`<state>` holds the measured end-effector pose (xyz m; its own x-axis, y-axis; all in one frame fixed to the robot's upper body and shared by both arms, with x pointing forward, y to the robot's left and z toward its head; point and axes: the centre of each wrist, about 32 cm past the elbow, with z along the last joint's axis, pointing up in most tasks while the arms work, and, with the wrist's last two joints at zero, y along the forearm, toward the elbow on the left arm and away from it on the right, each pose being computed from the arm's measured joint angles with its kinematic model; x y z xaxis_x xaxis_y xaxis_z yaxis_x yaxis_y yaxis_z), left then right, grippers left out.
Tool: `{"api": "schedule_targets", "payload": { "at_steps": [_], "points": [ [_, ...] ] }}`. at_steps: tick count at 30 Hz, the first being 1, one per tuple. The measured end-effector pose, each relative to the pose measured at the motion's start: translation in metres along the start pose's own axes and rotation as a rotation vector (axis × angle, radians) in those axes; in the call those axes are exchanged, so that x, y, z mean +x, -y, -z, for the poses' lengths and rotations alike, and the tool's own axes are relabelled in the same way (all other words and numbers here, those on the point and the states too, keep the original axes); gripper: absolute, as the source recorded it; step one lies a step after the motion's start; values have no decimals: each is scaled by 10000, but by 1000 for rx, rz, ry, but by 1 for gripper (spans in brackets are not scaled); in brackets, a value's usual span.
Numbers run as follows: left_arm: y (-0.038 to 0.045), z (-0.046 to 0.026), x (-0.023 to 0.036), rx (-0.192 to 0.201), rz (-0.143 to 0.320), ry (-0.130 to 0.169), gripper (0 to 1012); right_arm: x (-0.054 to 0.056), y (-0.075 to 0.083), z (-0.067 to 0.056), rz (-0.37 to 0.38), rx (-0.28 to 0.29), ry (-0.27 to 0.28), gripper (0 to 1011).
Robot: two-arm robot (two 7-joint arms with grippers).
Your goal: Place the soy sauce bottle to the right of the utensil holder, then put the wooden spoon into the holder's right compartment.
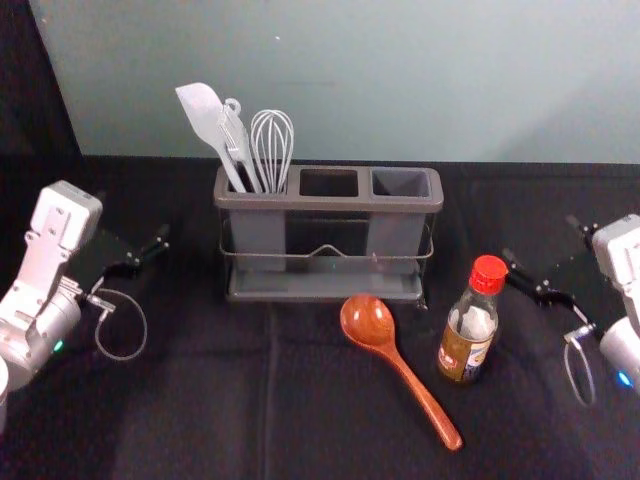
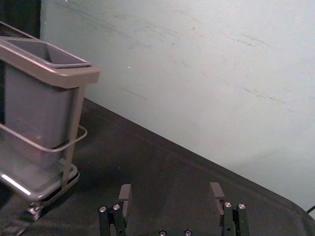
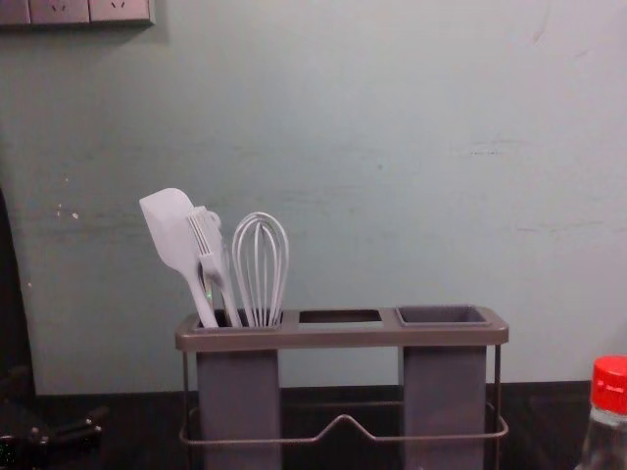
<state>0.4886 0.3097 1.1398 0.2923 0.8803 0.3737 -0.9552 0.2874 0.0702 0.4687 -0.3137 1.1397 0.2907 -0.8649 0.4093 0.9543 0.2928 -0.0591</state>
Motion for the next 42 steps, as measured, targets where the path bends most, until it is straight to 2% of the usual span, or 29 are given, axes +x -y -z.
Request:
{"api": "schedule_targets", "payload": {
  "at_steps": [13,16,17,20,24,27,33,37,42],
  "points": [
    [0,0,0,0,0,0,1005,72,532,-127,-13,51,3,1004],
    [0,0,0,0,0,0,1005,122,704,-196,-40,74,-24,1004],
    [0,0,0,0,0,0,1005,122,704,-196,-40,74,-24,1004],
    [0,0,0,0,0,0,1005,174,852,-253,-88,98,-75,1004],
    [0,0,0,0,0,0,1005,220,947,-279,-161,118,-150,1004],
    [0,0,0,0,0,0,1005,239,986,-293,-230,131,-204,1004],
    [0,0,0,0,0,0,1005,217,992,-314,-335,146,-260,1004],
    [0,0,0,0,0,0,1005,156,944,-317,-369,158,-270,1004],
    [0,0,0,0,0,0,1005,75,819,-305,-361,181,-275,1004]
  ]
}}
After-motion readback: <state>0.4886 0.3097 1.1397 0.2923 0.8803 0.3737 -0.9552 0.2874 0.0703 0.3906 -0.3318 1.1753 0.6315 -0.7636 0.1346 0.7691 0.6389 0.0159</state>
